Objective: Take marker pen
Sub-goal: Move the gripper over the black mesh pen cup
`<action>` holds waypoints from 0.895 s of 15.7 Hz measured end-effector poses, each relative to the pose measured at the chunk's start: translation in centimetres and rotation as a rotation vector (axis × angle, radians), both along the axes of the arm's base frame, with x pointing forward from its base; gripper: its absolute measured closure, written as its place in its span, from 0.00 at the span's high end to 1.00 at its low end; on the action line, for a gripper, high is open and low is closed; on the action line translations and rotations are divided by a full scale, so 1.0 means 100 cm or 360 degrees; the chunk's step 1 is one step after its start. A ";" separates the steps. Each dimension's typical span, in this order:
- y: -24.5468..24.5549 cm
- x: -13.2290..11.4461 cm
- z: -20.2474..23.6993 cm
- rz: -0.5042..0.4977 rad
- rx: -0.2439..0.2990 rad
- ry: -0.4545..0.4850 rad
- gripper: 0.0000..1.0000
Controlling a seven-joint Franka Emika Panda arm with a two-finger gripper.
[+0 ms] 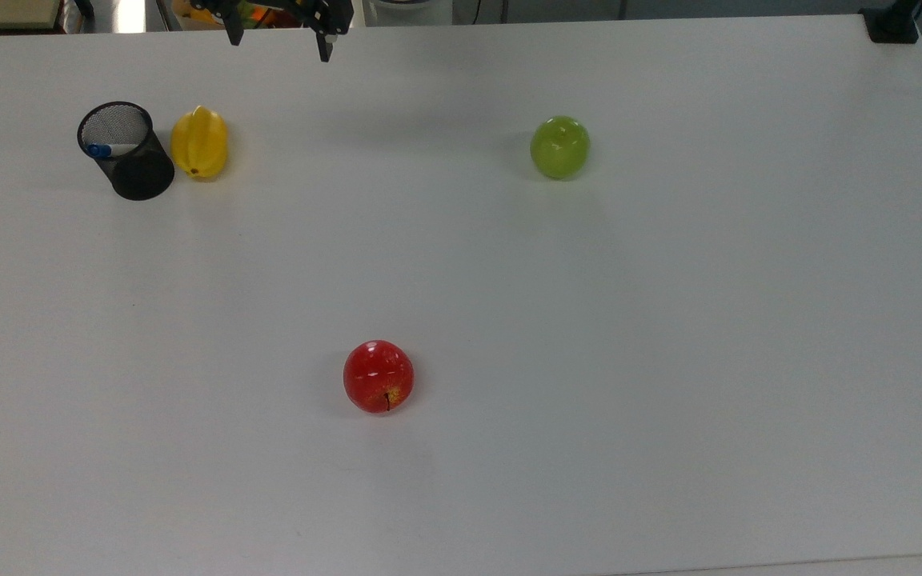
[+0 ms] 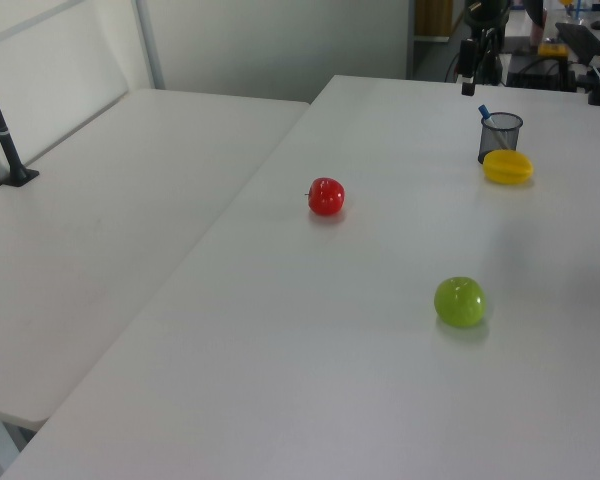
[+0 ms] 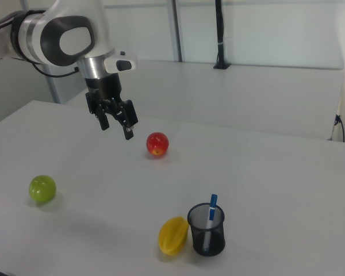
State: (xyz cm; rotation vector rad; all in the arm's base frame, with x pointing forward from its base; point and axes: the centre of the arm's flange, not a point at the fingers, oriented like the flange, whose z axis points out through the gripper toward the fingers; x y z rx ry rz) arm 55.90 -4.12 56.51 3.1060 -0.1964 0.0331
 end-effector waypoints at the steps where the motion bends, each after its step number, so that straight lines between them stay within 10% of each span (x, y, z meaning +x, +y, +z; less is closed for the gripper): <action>1: -0.002 0.000 0.000 -0.0006 0.0000 0.0001 1.00; 14: -0.014 -0.001 0.000 -0.0039 0.0000 0.0002 1.00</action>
